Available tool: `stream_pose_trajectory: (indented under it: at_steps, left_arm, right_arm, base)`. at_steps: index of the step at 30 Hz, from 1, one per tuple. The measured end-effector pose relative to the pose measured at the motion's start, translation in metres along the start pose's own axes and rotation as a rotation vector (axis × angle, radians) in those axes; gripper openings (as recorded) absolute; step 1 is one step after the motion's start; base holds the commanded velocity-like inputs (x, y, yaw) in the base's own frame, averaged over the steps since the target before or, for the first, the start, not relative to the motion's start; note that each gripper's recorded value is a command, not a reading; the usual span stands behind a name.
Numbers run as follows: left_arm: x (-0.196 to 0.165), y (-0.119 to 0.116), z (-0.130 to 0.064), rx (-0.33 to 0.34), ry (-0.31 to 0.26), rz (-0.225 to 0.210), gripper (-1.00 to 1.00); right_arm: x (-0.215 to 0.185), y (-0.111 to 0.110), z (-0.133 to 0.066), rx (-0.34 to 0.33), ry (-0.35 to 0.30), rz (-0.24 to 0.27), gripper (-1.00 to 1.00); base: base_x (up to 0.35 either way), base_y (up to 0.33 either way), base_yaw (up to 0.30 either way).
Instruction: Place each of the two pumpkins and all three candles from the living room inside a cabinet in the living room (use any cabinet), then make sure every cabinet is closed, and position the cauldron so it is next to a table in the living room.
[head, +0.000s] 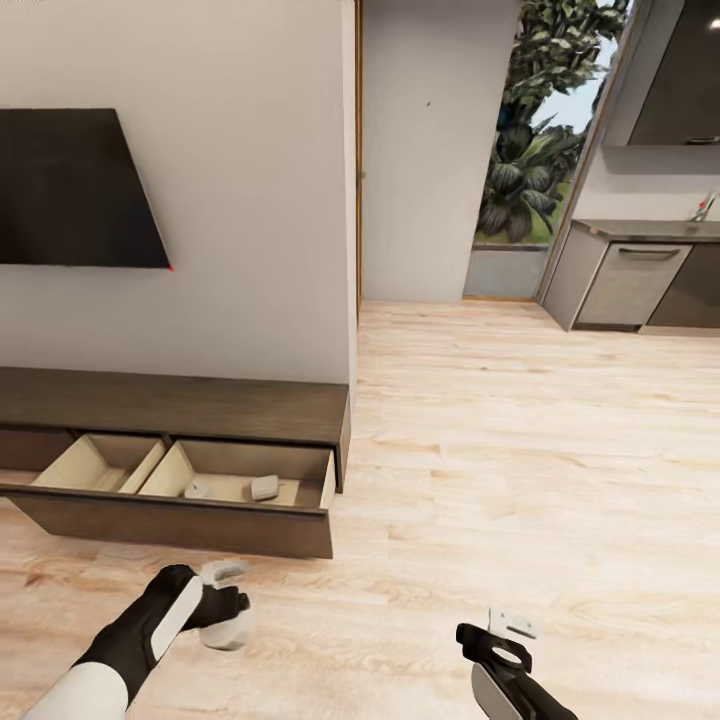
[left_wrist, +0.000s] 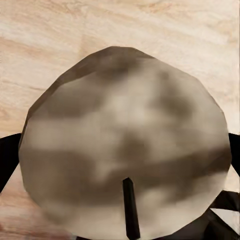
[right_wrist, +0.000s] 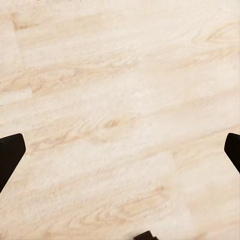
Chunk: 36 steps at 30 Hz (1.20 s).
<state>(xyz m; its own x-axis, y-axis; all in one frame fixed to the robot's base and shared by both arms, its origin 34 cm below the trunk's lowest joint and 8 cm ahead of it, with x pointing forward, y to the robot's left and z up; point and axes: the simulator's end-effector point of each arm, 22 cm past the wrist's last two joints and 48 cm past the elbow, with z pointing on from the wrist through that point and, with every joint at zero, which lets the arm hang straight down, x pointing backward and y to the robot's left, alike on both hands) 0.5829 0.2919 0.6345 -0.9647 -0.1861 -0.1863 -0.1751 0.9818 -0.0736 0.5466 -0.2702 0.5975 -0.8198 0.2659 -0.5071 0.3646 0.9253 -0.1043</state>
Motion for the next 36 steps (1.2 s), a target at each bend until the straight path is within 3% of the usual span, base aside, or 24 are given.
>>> stream_pose_trajectory:
  at_steps: [4, 8, 12, 14, 17, 21, 32, 36]
  left_arm:
    - [-0.020, -0.005, -0.023, 0.013, -0.011, 0.013, -1.00]
    - [-0.025, -0.008, -0.033, 0.008, -0.015, 0.016, -1.00]
    - [-0.028, -0.010, -0.040, 0.009, -0.020, 0.019, -1.00]
    - [-0.029, -0.011, -0.044, 0.011, -0.023, 0.018, -1.00]
    - [-0.030, -0.012, -0.048, 0.013, -0.025, 0.018, -1.00]
    - [-0.033, -0.012, -0.055, 0.012, -0.032, 0.020, -1.00]
    - [-0.050, -0.019, -0.078, 0.030, -0.076, 0.022, -1.00]
    - [-0.064, -0.022, -0.089, 0.040, -0.116, 0.029, -1.00]
  right_arm:
    - [-0.005, 0.001, -0.006, -0.001, -0.006, 0.000, 1.00]
    - [-0.010, 0.003, -0.012, -0.003, -0.006, -0.007, 1.00]
    - [-0.012, 0.018, -0.028, 0.004, 0.065, -0.057, 1.00]
    - [-0.026, 0.041, -0.046, -0.020, 0.089, -0.084, 1.00]
    - [-0.083, 0.083, -0.095, -0.080, 0.057, -0.111, 1.00]
    - [-0.123, 0.090, -0.129, -0.107, 0.039, -0.084, 1.00]
    - [-0.128, 0.082, -0.142, -0.100, 0.067, -0.074, 1.00]
    - [-0.127, 0.082, -0.142, -0.099, 0.070, -0.076, 1.00]
  base:
    - [0.000, 0.000, 0.000]
    - [0.000, 0.000, 0.000]
    - [0.000, 0.000, 0.000]
    - [0.000, 0.000, 0.000]
    - [0.000, 0.000, 0.000]
    - [0.000, 0.000, 0.000]
    - [0.000, 0.000, 0.000]
    - [0.000, 0.000, 0.000]
